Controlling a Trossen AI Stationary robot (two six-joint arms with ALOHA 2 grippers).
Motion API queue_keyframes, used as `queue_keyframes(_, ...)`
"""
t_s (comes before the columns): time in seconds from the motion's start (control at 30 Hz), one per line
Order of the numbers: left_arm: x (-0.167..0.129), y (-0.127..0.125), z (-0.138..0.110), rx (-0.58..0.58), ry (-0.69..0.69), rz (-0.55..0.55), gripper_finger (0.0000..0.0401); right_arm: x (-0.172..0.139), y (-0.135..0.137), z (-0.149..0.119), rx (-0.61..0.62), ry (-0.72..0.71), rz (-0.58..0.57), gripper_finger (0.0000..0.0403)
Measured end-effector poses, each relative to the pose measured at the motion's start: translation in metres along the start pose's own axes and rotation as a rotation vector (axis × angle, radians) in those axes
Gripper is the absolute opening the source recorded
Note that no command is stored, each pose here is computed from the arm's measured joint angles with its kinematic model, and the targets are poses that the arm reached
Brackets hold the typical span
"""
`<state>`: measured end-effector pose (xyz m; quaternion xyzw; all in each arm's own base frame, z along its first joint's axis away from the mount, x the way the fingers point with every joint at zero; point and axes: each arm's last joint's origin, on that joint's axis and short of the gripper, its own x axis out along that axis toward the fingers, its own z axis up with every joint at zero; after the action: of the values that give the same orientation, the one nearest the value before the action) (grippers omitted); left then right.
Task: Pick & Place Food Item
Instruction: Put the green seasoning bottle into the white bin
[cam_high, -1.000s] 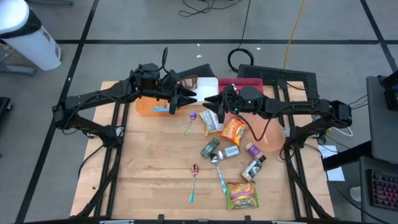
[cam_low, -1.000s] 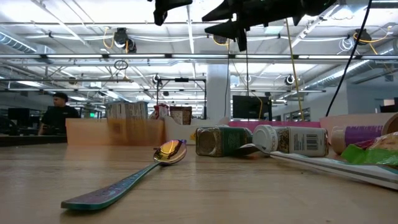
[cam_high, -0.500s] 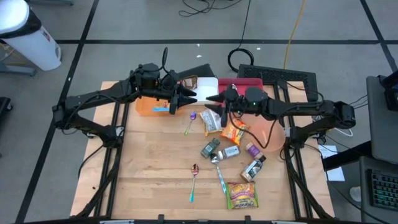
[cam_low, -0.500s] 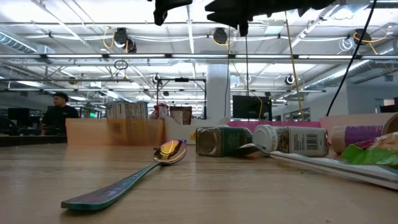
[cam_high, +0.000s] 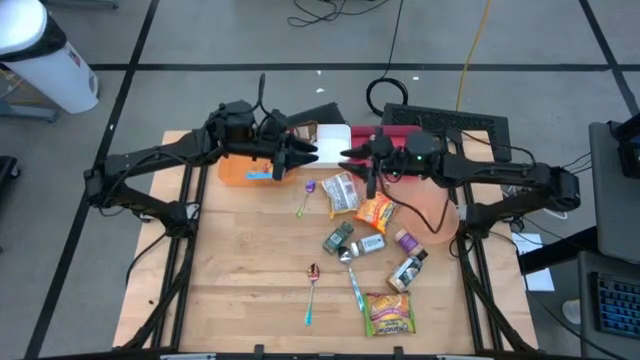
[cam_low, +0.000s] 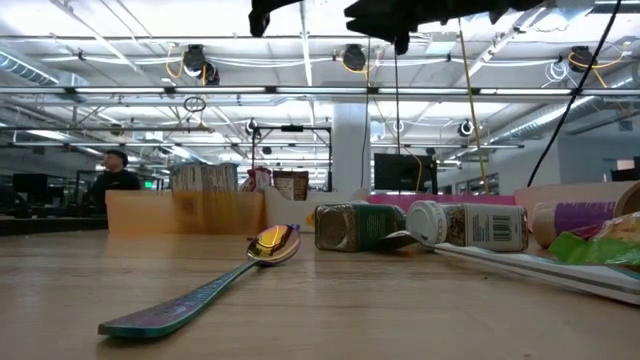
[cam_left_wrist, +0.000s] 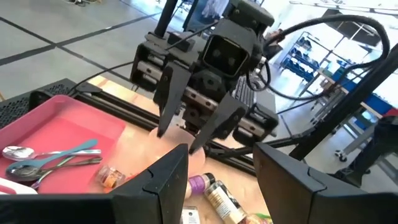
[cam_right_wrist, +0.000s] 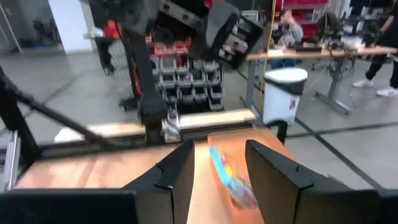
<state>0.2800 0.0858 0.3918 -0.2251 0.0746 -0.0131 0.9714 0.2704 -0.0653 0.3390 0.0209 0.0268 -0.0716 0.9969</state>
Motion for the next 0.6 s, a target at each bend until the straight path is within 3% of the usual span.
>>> queue_keyframes(0.2, 0.003, -0.007, -0.005, -0.025, 0.035, -0.029, 0.0189, -0.025, 0.008, 0.011, -0.025, 0.026, -0.006, 0.0133)
queue_keyframes(0.4, 0.007, -0.022, -0.027, -0.006, 0.208, -0.08, 0.0189, -0.041, 0.023, 0.018, -0.031, 0.018, 0.001, 0.0134)
queue_keyframes(0.6, 0.004, -0.026, -0.056, 0.005, 0.438, 0.061, 0.0189, -0.043, 0.039, 0.017, -0.037, 0.031, -0.005, 0.0131)
